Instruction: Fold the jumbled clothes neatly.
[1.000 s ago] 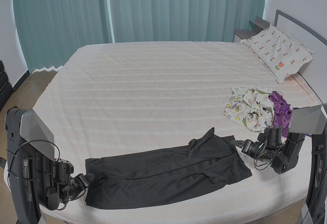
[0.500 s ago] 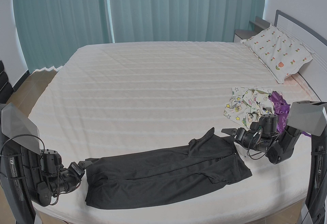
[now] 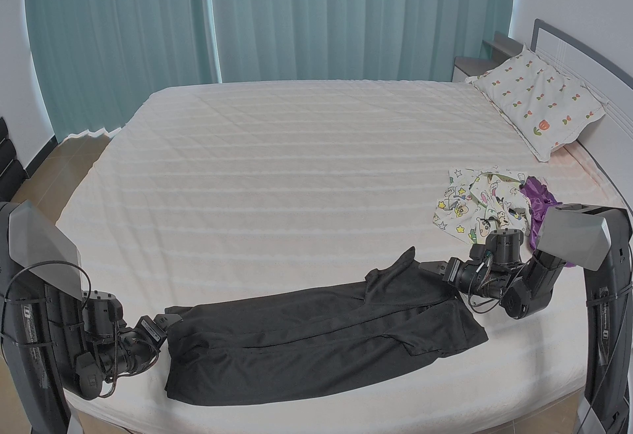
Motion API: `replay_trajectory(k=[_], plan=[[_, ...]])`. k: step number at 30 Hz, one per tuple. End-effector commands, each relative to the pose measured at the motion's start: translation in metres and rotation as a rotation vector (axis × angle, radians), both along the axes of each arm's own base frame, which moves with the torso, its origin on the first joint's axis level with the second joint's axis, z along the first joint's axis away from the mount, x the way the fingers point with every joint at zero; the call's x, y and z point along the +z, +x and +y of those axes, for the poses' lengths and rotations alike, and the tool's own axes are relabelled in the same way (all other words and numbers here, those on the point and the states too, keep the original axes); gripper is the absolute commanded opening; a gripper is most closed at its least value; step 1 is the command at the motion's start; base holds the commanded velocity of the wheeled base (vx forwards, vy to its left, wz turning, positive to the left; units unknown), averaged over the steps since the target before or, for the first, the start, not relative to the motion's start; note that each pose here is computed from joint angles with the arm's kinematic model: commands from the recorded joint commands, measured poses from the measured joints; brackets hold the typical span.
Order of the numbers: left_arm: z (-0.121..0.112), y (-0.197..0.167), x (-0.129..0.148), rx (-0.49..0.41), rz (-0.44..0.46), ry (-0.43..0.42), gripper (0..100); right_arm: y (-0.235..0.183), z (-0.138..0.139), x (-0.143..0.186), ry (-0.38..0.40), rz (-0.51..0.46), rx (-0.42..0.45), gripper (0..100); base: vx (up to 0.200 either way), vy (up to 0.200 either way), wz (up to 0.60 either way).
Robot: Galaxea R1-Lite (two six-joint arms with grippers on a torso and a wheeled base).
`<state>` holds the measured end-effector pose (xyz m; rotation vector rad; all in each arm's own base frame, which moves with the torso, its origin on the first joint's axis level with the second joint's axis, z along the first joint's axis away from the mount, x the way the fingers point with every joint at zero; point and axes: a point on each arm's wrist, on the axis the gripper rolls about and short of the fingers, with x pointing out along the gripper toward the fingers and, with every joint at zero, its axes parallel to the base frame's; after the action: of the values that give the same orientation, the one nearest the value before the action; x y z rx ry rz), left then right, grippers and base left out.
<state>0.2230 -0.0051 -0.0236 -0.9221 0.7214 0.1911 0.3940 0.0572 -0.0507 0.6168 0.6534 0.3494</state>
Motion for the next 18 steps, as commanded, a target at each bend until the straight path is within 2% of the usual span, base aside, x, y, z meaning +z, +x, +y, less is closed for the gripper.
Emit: replay_trajectory(k=[1,8,18], plan=[[-0.001,0.001,-0.001,-0.004,-0.006,0.002,100,0.000,0.000,-0.006,-0.002,0.014,0.001,0,0.000,0.000,0.00],[-0.001,0.001,-0.001,-0.003,-0.006,0.003,100,-0.008,-0.010,-0.002,-0.006,0.042,-0.023,0,0.000,0.000,0.00],[-0.001,0.001,-0.003,0.004,0.003,0.012,100,-0.031,-0.020,0.006,-0.036,0.067,-0.012,0,0.000,0.000,0.00]])
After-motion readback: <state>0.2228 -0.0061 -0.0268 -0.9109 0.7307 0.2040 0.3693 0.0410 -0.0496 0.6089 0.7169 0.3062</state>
